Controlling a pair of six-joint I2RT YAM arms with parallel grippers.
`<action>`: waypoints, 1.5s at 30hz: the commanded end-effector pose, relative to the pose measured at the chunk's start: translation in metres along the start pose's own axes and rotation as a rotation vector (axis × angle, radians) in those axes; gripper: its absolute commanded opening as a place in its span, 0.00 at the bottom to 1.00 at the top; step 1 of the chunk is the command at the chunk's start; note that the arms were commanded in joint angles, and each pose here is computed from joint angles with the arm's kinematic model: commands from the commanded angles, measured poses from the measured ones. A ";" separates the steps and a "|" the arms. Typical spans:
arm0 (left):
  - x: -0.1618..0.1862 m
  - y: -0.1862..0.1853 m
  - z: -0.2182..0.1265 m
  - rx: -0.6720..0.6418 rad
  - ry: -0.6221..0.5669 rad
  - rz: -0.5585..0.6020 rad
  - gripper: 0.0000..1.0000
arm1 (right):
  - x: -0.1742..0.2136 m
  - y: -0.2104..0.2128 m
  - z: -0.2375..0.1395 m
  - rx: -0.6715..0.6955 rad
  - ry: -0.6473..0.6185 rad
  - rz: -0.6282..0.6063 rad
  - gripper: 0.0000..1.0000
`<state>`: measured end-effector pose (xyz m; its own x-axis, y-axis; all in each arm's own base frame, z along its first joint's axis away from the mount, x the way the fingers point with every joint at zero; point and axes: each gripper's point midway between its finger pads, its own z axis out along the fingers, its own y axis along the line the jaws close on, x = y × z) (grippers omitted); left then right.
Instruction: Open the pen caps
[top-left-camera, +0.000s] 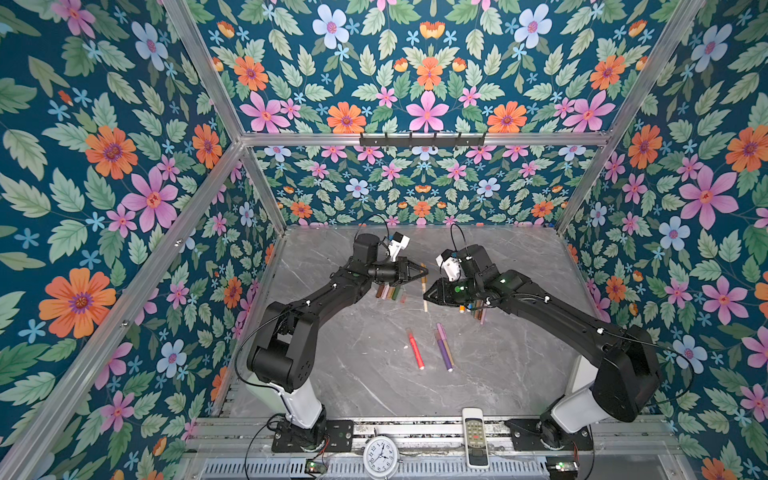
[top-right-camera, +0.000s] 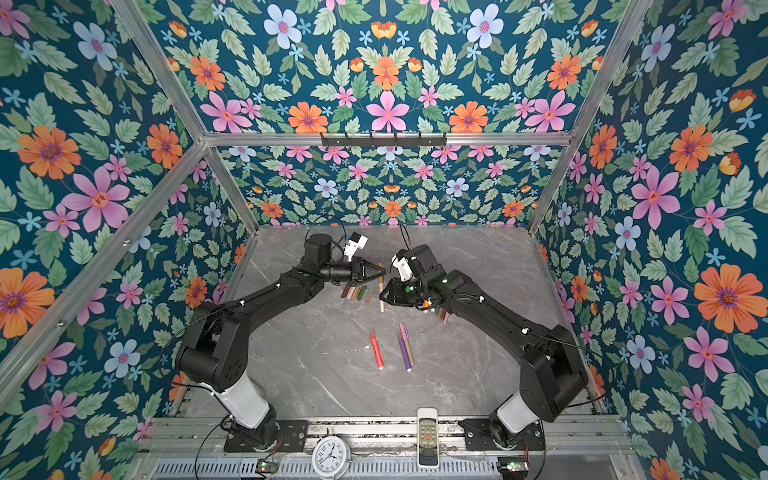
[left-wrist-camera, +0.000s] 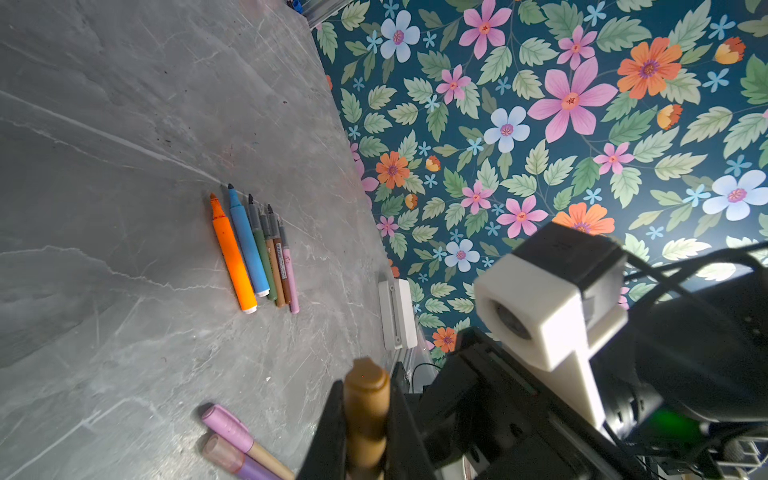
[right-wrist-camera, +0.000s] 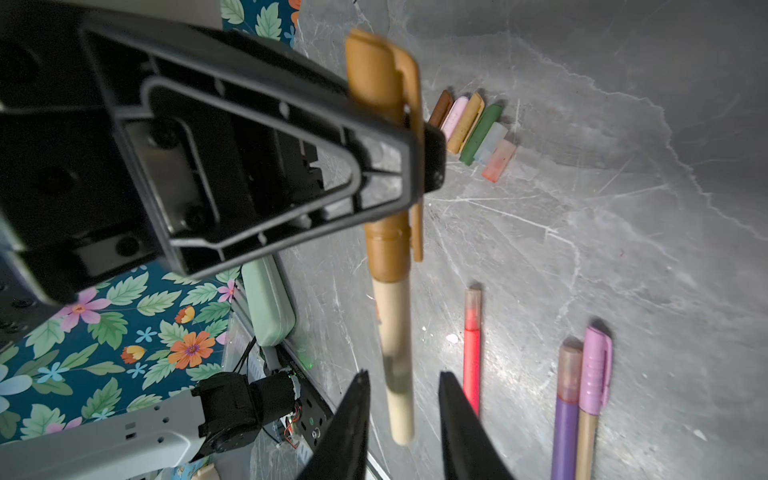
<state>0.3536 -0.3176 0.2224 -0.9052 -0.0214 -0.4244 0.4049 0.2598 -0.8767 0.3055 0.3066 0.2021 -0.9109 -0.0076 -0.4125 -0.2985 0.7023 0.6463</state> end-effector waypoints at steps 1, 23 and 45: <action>-0.004 -0.009 -0.001 0.024 -0.012 0.048 0.00 | -0.009 0.002 0.000 0.011 -0.023 -0.022 0.30; -0.029 0.009 -0.030 -0.046 -0.104 0.036 0.00 | 0.116 0.010 0.025 0.003 0.096 -0.007 0.00; -0.041 0.012 -0.047 -0.120 -0.191 0.090 0.00 | 0.098 -0.004 -0.008 -0.008 0.040 0.012 0.27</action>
<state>0.3867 -0.2669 0.2358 -0.8437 -0.1783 -0.5064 0.4150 0.3819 -0.8258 0.2175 0.2890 0.1585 -0.9310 0.0504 -0.3615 -0.2185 0.7164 0.6626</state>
